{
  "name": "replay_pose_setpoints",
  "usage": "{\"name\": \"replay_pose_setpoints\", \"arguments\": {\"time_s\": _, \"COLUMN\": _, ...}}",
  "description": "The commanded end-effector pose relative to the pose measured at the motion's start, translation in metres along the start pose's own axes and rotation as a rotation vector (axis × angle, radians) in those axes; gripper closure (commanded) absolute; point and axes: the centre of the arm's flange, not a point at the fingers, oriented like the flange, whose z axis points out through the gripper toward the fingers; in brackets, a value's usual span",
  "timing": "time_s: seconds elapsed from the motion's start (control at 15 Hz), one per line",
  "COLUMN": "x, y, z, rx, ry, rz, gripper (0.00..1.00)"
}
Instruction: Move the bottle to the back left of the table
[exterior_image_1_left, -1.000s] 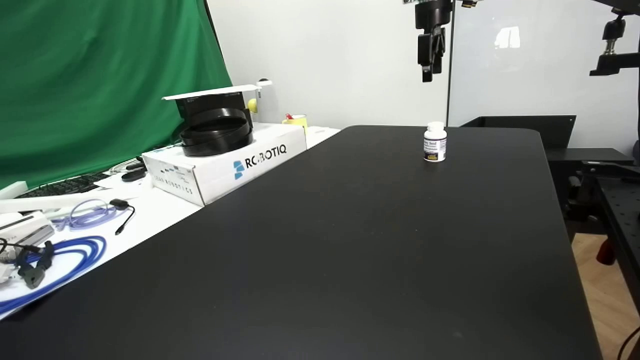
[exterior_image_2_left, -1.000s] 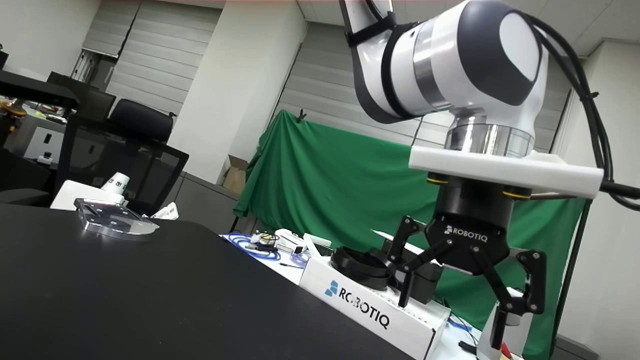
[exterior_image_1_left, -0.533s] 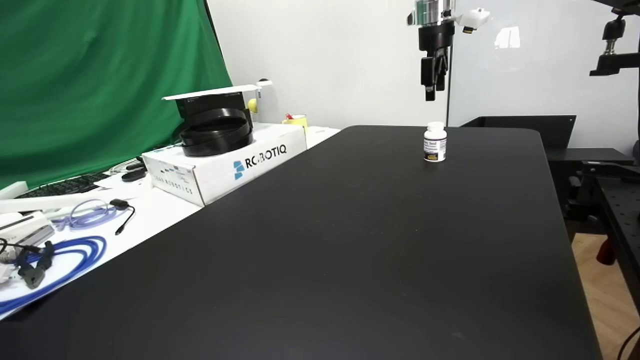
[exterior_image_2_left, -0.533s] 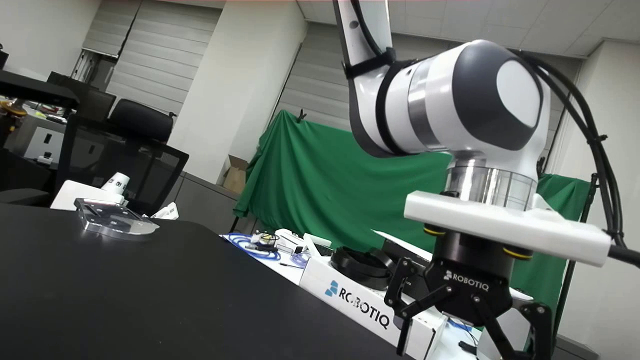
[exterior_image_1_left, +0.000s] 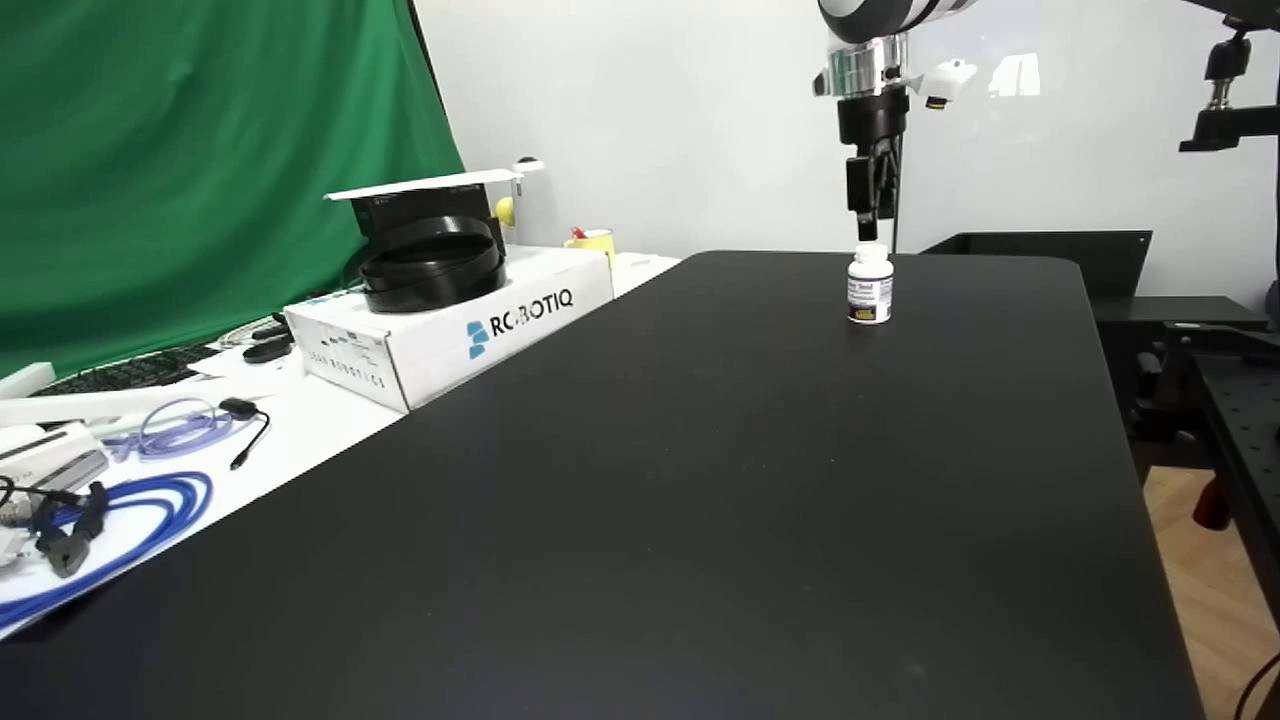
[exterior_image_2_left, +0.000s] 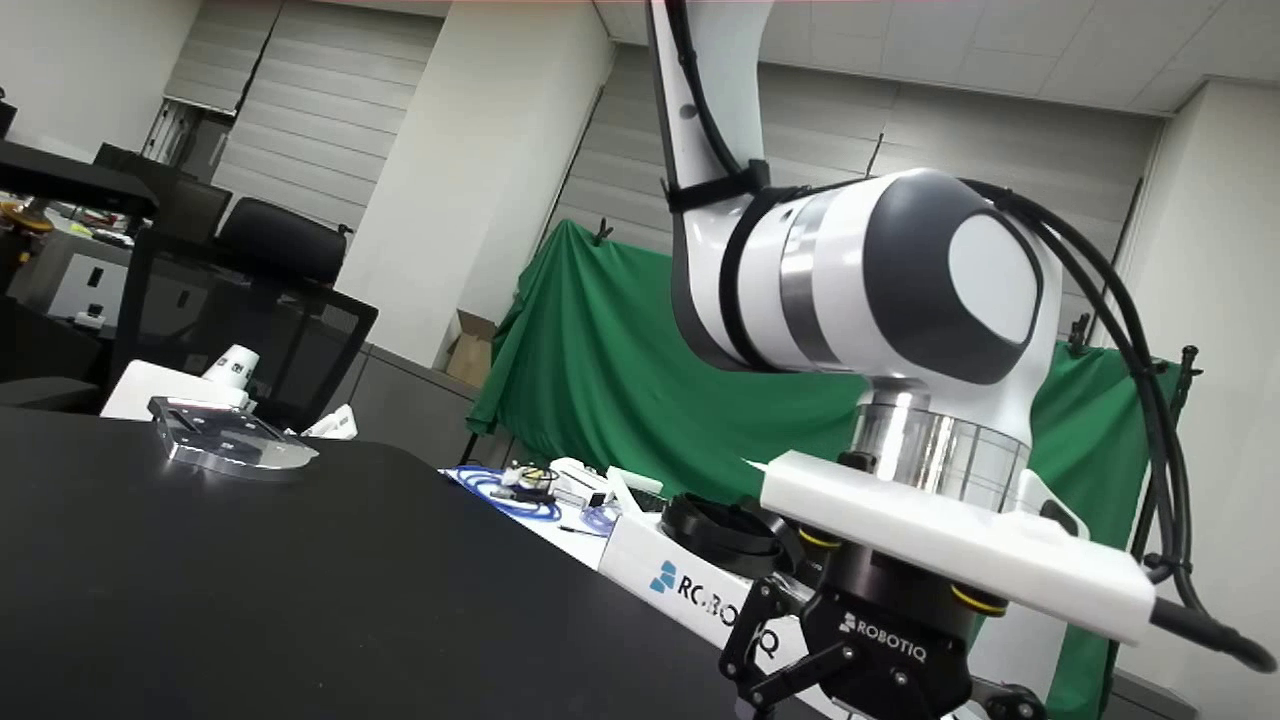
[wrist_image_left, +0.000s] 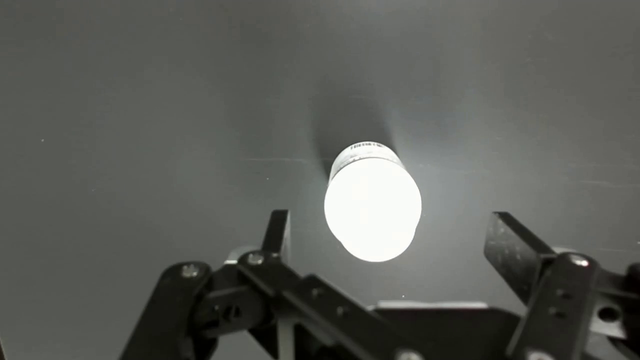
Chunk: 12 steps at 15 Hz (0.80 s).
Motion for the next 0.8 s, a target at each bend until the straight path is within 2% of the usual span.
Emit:
{"name": "replay_pose_setpoints", "arguments": {"time_s": 0.0, "x": -0.004, "y": 0.004, "z": 0.009, "rx": -0.002, "ry": 0.011, "rz": 0.007, "gripper": 0.00}}
{"name": "replay_pose_setpoints", "arguments": {"time_s": 0.53, "x": 0.000, "y": 0.009, "z": 0.028, "rx": -0.020, "ry": 0.045, "rz": 0.001, "gripper": 0.00}}
{"name": "replay_pose_setpoints", "arguments": {"time_s": 0.6, "x": 0.002, "y": 0.009, "z": 0.030, "rx": -0.022, "ry": 0.050, "rz": -0.005, "gripper": 0.25}}
{"name": "replay_pose_setpoints", "arguments": {"time_s": 0.67, "x": 0.002, "y": 0.008, "z": 0.031, "rx": -0.025, "ry": 0.053, "rz": -0.006, "gripper": 0.26}}
{"name": "replay_pose_setpoints", "arguments": {"time_s": 0.73, "x": 0.003, "y": 0.007, "z": 0.031, "rx": -0.028, "ry": 0.060, "rz": -0.009, "gripper": 0.33}}
